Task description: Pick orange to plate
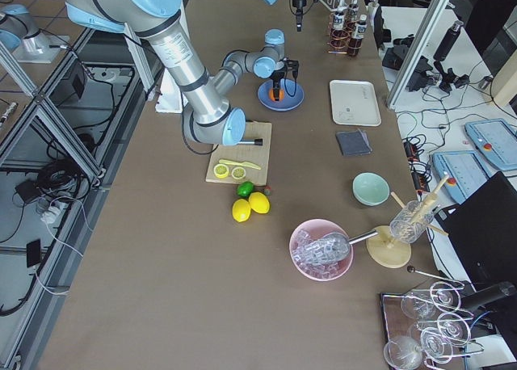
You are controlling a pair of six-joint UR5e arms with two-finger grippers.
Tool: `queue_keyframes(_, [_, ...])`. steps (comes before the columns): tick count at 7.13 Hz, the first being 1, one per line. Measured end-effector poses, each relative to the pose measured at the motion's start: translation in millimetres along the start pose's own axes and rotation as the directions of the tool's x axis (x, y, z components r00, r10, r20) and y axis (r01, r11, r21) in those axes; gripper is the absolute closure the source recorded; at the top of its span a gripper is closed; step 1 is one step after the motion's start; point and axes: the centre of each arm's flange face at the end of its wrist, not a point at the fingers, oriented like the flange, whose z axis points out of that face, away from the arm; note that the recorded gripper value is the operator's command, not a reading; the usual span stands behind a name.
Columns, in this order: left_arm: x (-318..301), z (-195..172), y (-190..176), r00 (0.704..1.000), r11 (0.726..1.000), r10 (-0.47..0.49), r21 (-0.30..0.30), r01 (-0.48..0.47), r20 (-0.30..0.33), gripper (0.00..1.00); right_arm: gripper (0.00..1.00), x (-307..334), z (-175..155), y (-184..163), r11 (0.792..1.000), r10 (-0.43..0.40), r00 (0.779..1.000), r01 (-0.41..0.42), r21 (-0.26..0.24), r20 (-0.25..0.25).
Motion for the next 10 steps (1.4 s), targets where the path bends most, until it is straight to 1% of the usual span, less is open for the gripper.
queue_keyframes(1, [-0.9,-14.1,-6.8,1.000,1.000,-0.022,-0.005,0.022,-0.004,0.02,0.00,21.6,-23.1,-25.2,1.000,0.014,1.000,-0.014,-0.013,0.027])
queue_keyframes(2, [-11.7,-40.1,-12.8,0.999,0.999,-0.038,0.002,0.038,-0.007,0.02,0.00,77.2,-51.1,-58.4,0.999,0.018,0.999,-0.017,-0.028,0.047])
queue_keyframes(3, [-35.2,-66.6,-11.4,1.000,1.000,-0.022,0.012,0.022,-0.008,0.02,0.00,159.1,-79.3,-91.4,0.999,-0.007,0.999,0.009,-0.032,0.051])
queue_keyframes(4, [-69.3,-90.7,-5.8,1.000,1.000,0.009,0.018,-0.009,-0.001,0.02,0.00,258.0,-106.8,-119.9,0.998,-0.059,0.997,0.061,-0.036,0.042])
queue_keyframes(5, [-111.8,-118.1,0.0,0.999,0.999,0.042,0.021,-0.043,0.017,0.02,0.00,376.2,-132.6,-135.6,0.991,-0.125,0.992,0.126,-0.046,0.023])
queue_keyframes(6, [-156.7,-142.0,7.1,0.996,0.997,0.080,0.012,-0.081,0.047,0.02,0.00,487.7,-154.2,-133.3,0.979,-0.194,0.981,0.194,-0.055,0.004])
queue_keyframes(7, [-200.0,-158.0,17.7,0.991,0.994,0.106,-0.021,-0.105,0.080,0.02,0.00,588.3,-173.5,-117.1,0.967,-0.247,0.969,0.245,-0.063,-0.016])
queue_keyframes(8, [-233.7,-169.4,30.1,0.989,0.994,0.105,-0.051,-0.101,0.102,0.02,0.00,663.3,-188.8,-96.1,0.960,-0.273,0.961,0.270,-0.073,-0.034])
queue_keyframes(9, [-259.6,-174.7,46.5,0.990,0.994,0.089,-0.072,-0.081,0.113,0.02,0.00,712.8,-200.7,-81.3,0.955,-0.286,0.957,0.281,-0.090,-0.047])
queue_keyframes(10, [-276.9,-174.1,63.4,0.990,0.994,0.072,-0.090,-0.061,0.119,0.02,0.00,741.1,-209.6,-73.2,0.953,-0.290,0.955,0.283,-0.104,-0.055])
